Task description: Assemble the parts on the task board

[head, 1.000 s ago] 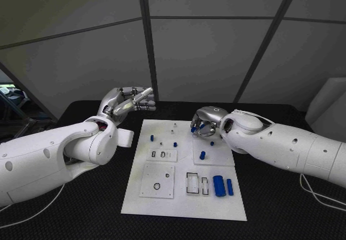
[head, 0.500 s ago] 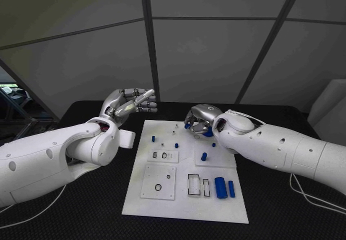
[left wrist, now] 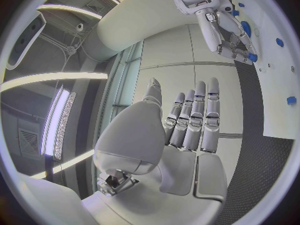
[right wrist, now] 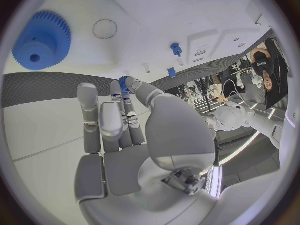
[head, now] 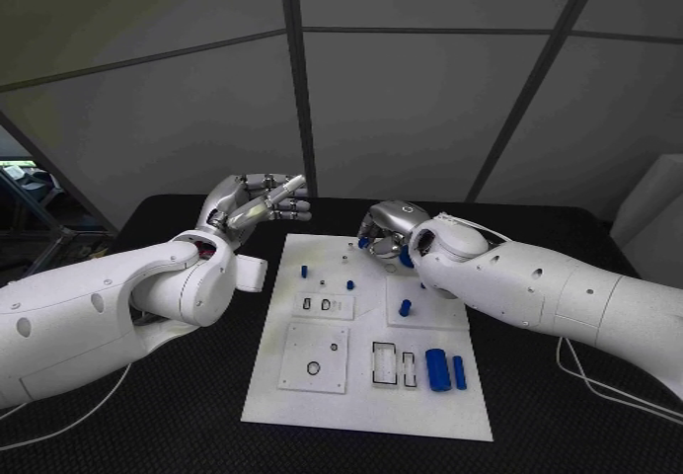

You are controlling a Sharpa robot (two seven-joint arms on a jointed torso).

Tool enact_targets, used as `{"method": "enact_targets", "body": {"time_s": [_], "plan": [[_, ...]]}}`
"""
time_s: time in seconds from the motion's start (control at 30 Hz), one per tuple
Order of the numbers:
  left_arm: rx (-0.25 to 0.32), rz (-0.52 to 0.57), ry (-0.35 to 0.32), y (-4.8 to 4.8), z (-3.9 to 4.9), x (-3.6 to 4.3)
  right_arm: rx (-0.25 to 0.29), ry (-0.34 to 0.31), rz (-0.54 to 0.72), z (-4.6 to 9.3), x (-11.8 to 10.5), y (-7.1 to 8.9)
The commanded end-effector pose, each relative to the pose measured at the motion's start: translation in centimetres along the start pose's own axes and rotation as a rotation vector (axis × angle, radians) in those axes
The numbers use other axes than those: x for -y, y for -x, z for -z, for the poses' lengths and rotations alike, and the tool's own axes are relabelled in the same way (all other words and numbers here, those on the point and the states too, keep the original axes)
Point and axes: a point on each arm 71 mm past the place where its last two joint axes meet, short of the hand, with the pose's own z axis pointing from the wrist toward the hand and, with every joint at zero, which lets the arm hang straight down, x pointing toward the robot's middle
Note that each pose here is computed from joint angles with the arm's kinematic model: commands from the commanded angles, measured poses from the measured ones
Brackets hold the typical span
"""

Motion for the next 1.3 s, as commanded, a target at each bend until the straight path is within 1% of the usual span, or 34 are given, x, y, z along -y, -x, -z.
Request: {"method": "enact_targets", "body": {"time_s": [0.03,0.47,0.73,1.13,1.3], "plan": [[-0.013,0.004,-0.008,-0.14,-0.05,0.16,0.023,-0.011,0.012,-0.3,0.1,0.3],[-0.019,0.006,-0.01,-0.43,-0.19,0.26,0.003,0.003,0.015,-1.3,-1.2,-0.1],[-0.022,0.007,-0.013,-0.58,-0.3,0.36,-0.003,0.011,0.016,-1.7,-1.8,-0.3],[-0.024,0.008,-0.014,-0.63,-0.38,0.38,-0.031,-0.004,0.032,-1.9,-1.7,-0.5],[-0.025,0.008,-0.014,-0.64,-0.39,0.39,-0.032,-0.015,0.041,-2.0,-1.6,-0.4]]}}
